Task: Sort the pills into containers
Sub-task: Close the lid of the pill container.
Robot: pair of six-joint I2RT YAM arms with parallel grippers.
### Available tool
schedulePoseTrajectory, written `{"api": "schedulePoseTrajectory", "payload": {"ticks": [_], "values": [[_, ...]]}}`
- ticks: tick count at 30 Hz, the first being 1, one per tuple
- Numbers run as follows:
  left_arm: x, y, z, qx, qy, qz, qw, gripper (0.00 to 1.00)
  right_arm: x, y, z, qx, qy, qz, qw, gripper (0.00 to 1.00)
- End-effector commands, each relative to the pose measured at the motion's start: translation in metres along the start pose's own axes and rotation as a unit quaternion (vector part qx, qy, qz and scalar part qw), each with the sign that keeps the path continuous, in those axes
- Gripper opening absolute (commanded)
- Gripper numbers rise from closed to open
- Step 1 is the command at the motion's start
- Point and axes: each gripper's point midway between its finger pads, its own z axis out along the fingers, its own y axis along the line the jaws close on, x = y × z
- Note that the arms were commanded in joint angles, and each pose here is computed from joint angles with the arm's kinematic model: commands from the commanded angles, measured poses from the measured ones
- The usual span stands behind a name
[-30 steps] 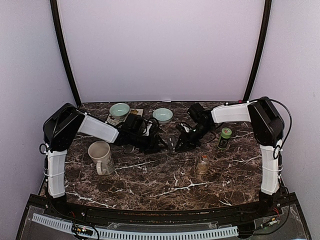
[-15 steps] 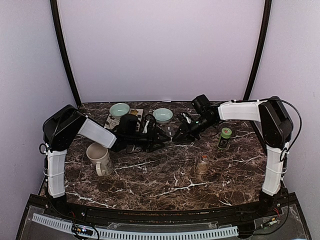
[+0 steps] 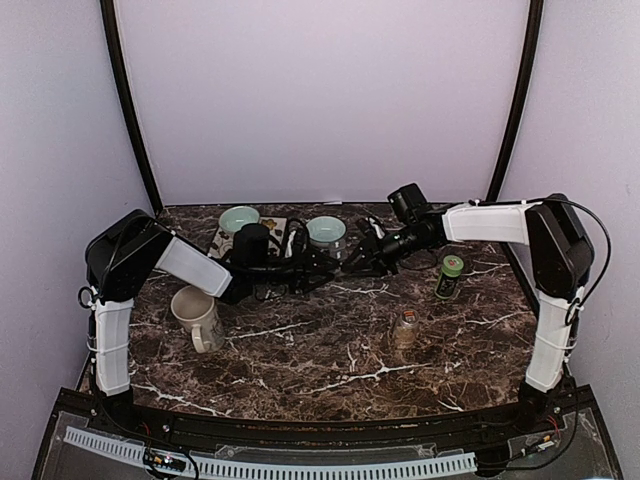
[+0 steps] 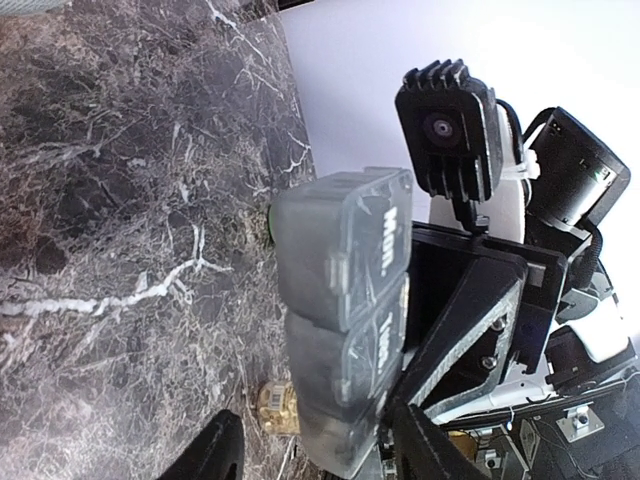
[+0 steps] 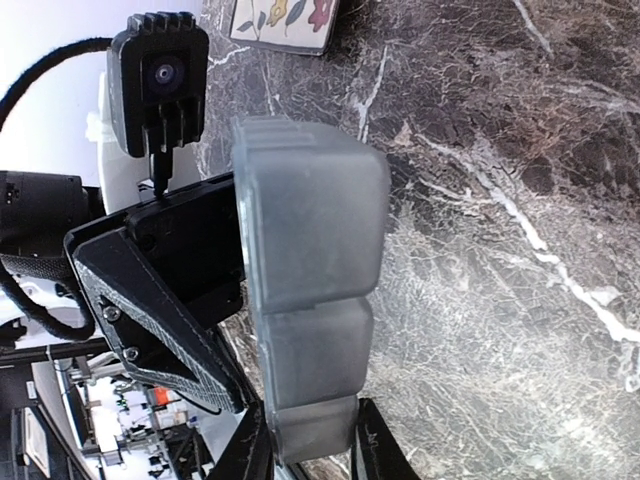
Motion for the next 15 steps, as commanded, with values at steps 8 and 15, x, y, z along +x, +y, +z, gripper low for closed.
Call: {"api": "schedulePoseTrajectory", "payload": {"ticks": [8, 15], "values": [[-0.008, -0.047, -0.010, 0.076, -0.017, 0.010, 0.997, 0.45, -0.010, 0.042, -0.012, -0.087, -0.028, 0.007, 0.996, 0.22], [-0.010, -0.062, -0.016, 0.089, -0.025, 0.016, 0.996, 0.33, -0.014, 0.059, -0.019, -0.124, -0.041, 0.014, 0.991, 0.21]]}}
